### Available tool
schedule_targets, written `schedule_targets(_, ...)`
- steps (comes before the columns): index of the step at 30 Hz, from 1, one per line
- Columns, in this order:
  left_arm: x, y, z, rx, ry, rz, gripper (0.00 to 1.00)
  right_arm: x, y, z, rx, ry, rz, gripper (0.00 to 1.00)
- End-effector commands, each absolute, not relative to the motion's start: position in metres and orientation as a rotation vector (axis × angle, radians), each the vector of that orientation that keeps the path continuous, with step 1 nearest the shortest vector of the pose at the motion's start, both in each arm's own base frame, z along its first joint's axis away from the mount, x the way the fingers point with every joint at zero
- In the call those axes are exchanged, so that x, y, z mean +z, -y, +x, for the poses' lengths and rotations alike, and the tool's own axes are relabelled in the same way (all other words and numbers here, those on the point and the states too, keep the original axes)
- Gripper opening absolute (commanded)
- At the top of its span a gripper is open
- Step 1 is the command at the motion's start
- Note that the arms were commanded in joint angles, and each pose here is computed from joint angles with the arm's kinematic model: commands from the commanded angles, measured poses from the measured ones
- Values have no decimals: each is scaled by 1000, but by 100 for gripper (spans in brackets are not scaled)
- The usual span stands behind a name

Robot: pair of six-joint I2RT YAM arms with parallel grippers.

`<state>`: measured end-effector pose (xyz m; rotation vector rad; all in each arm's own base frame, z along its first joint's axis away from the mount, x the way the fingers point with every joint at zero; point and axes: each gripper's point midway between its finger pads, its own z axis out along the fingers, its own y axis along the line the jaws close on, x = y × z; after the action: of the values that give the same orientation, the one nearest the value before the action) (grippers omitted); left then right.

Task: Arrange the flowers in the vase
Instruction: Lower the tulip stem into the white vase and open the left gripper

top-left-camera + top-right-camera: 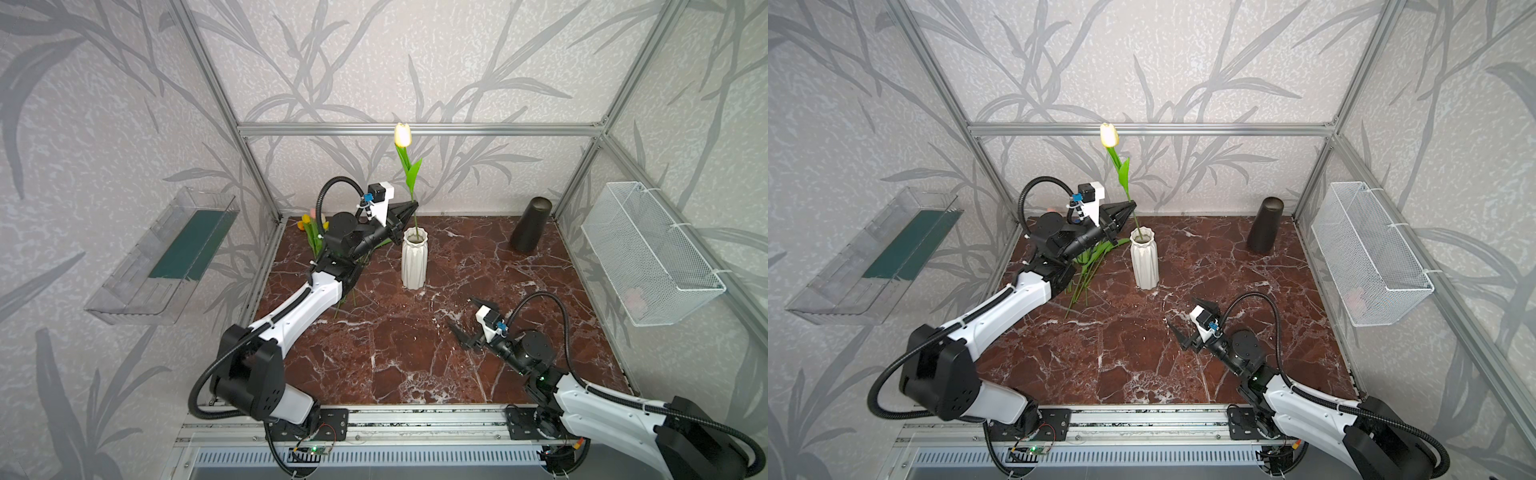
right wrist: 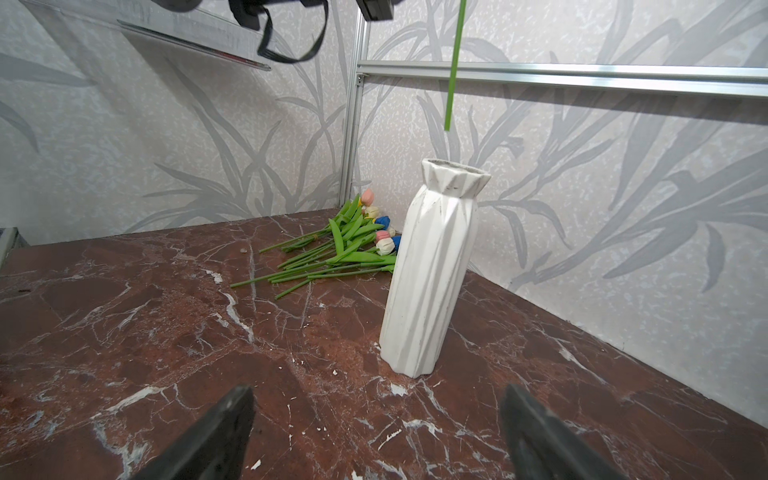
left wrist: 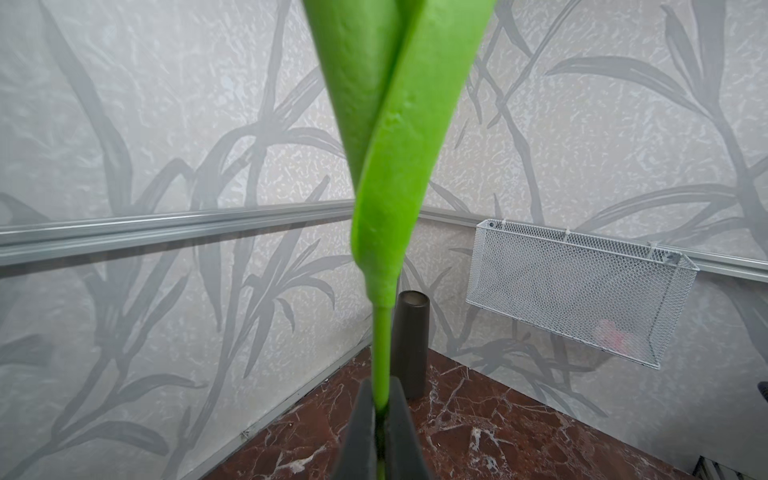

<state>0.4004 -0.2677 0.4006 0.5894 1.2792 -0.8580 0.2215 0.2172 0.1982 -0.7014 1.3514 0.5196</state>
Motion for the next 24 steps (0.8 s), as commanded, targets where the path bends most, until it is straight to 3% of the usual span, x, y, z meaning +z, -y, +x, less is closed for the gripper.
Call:
schedule_targets(1, 416, 277, 399, -893, -1184, 628, 0, 213, -215, 220, 514, -1298, -678, 96)
schedule_targets(11, 363, 274, 429, -760, -1324, 613, 0, 218, -217, 215, 541, -1281, -686, 100)
schedule_targets(24, 386, 270, 425, -728, -1294, 614, 0, 214, -224, 215, 563, -1294, -723, 100)
